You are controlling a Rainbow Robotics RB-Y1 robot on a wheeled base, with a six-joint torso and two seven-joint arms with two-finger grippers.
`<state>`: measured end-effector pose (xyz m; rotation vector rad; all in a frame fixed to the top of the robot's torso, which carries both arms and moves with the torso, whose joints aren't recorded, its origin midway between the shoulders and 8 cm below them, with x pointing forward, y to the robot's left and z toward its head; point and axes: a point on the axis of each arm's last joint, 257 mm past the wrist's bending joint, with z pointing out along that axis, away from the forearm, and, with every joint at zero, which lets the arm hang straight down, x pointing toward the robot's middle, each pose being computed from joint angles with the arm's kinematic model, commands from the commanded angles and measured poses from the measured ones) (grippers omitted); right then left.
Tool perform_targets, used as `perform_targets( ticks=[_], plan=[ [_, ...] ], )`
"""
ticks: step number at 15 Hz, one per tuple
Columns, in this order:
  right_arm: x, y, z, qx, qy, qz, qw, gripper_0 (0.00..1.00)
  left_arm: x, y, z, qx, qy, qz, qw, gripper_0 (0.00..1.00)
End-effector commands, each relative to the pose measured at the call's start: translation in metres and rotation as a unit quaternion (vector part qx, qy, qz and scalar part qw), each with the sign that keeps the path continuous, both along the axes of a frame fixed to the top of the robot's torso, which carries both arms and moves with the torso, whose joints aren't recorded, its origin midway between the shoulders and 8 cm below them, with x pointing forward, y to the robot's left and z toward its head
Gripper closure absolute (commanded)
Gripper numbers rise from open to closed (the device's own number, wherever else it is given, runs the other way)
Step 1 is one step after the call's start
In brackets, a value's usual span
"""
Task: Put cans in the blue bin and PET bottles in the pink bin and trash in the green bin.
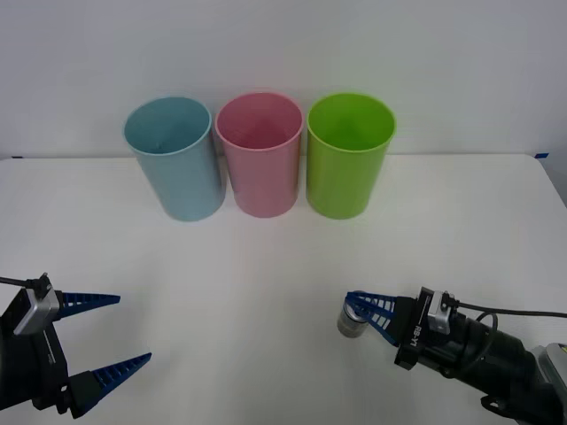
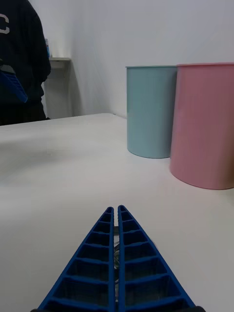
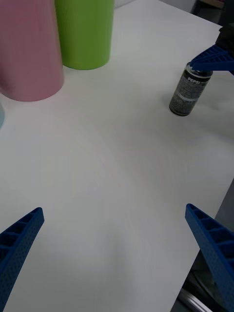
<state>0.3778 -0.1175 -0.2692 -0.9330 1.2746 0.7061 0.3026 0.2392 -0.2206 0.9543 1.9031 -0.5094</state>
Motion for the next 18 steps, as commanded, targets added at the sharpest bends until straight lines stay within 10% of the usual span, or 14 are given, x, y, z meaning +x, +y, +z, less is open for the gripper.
perform_targets(
  ticks=[1,3,4,5,6,18],
  plan=[
    [0.0,0.0,0.0,0.0,0.0,0.0,1.0,1.0,0.0,0.0,0.0,0.0,0.0,0.0,1.0,0.0],
    [0.0,0.0,0.0,0.0,0.0,0.0,1.0,1.0,0.0,0.0,0.0,0.0,0.0,0.0,1.0,0.0],
    [0.0,0.0,0.0,0.0,0.0,0.0,1.0,0.79,0.0,0.0,0.0,0.0,0.0,0.0,1.0,0.0],
    [0.0,0.0,0.0,0.0,0.0,0.0,1.0,0.17,0.0,0.0,0.0,0.0,0.0,0.0,1.0,0.0],
    [0.0,0.0,0.0,0.0,0.0,0.0,1.0,0.0,0.0,0.0,0.0,0.0,0.0,0.0,1.0,0.0],
    [0.0,0.0,0.0,0.0,0.0,0.0,1.0,0.0,0.0,0.0,0.0,0.0,0.0,0.0,1.0,0.0]
  ],
)
